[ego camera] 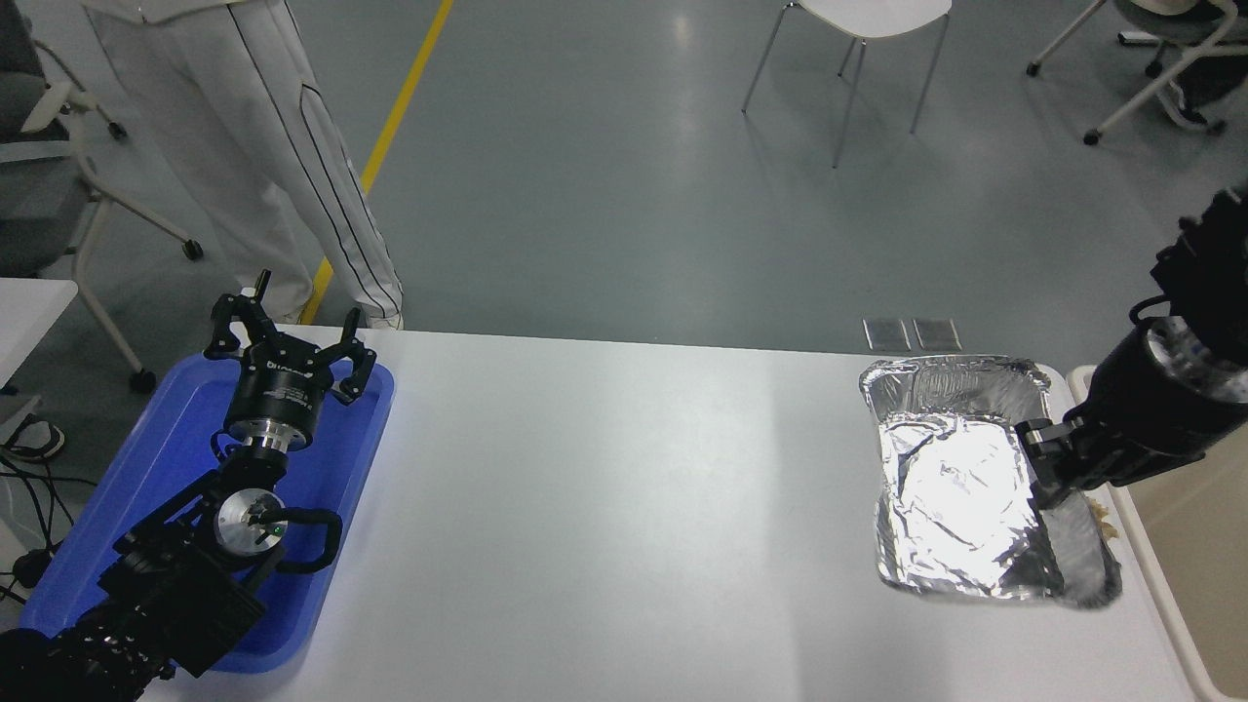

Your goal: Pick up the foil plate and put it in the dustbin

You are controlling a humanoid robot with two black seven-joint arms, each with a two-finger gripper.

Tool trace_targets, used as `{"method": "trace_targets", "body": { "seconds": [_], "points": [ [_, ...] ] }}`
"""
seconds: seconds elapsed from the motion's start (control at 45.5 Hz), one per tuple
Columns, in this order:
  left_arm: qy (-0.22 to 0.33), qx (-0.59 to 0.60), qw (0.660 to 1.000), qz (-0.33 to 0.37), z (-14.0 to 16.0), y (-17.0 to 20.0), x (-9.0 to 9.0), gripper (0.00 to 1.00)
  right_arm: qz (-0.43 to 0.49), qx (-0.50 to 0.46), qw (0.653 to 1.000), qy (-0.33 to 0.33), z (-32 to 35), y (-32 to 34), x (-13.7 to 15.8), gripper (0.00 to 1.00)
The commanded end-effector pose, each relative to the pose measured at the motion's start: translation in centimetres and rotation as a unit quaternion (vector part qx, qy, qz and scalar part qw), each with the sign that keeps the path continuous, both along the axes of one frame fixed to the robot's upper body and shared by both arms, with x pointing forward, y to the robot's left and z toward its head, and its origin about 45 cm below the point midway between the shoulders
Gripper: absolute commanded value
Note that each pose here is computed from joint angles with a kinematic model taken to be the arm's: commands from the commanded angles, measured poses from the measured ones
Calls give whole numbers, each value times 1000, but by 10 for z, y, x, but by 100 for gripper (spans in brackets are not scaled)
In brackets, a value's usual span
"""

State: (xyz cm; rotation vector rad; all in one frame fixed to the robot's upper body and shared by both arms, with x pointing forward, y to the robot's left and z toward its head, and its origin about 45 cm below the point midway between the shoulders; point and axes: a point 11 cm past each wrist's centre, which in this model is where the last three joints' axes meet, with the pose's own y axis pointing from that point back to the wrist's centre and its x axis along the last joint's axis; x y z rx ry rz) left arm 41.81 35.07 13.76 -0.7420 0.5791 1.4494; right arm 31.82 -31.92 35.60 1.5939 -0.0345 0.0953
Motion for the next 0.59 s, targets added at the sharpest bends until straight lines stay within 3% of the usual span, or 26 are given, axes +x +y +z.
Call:
{"method": "trace_targets", "body": {
  "seconds": [0.0,0.571],
  "points": [
    [0,0,1000,0,0,0,0,100,-1,-6,999,-35,34,1,5,0],
    [0,0,1000,0,0,0,0,100,-38,-30,999,-25,30,-27,-1,0]
  ]
}}
